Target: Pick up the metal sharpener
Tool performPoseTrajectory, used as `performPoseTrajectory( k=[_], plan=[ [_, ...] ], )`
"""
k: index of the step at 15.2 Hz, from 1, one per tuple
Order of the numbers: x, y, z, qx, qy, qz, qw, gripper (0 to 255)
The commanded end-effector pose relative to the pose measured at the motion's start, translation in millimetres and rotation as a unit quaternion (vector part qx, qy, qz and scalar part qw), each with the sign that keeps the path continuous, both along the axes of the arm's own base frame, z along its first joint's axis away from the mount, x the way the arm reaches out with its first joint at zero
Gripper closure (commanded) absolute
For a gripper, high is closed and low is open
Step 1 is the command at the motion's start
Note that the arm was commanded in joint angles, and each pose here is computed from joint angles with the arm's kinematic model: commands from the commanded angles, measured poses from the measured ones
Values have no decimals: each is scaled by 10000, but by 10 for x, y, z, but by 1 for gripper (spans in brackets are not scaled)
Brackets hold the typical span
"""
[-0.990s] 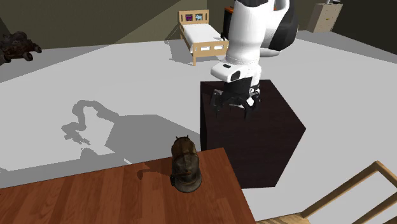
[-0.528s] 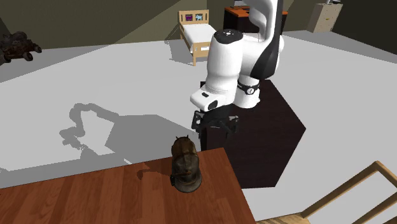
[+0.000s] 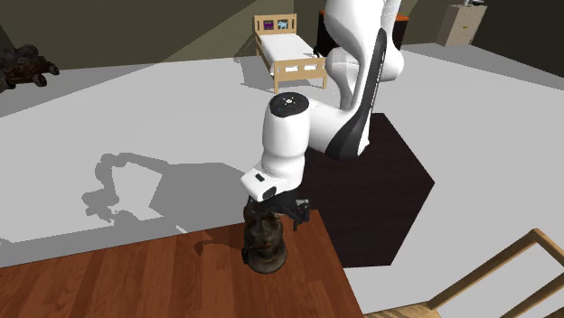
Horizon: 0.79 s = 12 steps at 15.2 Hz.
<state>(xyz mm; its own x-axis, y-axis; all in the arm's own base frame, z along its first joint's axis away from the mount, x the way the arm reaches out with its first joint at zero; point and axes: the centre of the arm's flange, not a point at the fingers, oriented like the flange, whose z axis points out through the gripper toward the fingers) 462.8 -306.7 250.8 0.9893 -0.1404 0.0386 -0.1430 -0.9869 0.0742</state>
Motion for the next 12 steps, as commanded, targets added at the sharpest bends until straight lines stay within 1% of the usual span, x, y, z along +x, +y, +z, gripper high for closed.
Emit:
performPoseTrajectory(
  k=[1,3,10,12],
  plan=[
    [53,-203,-188,-26,24,8,10000,0],
    [109,-342,-342,-46,45,12,10000,0],
    [109,-342,-712,-46,45,12,10000,0],
    [109,-342,-742,-46,45,12,10000,0]
  ],
)
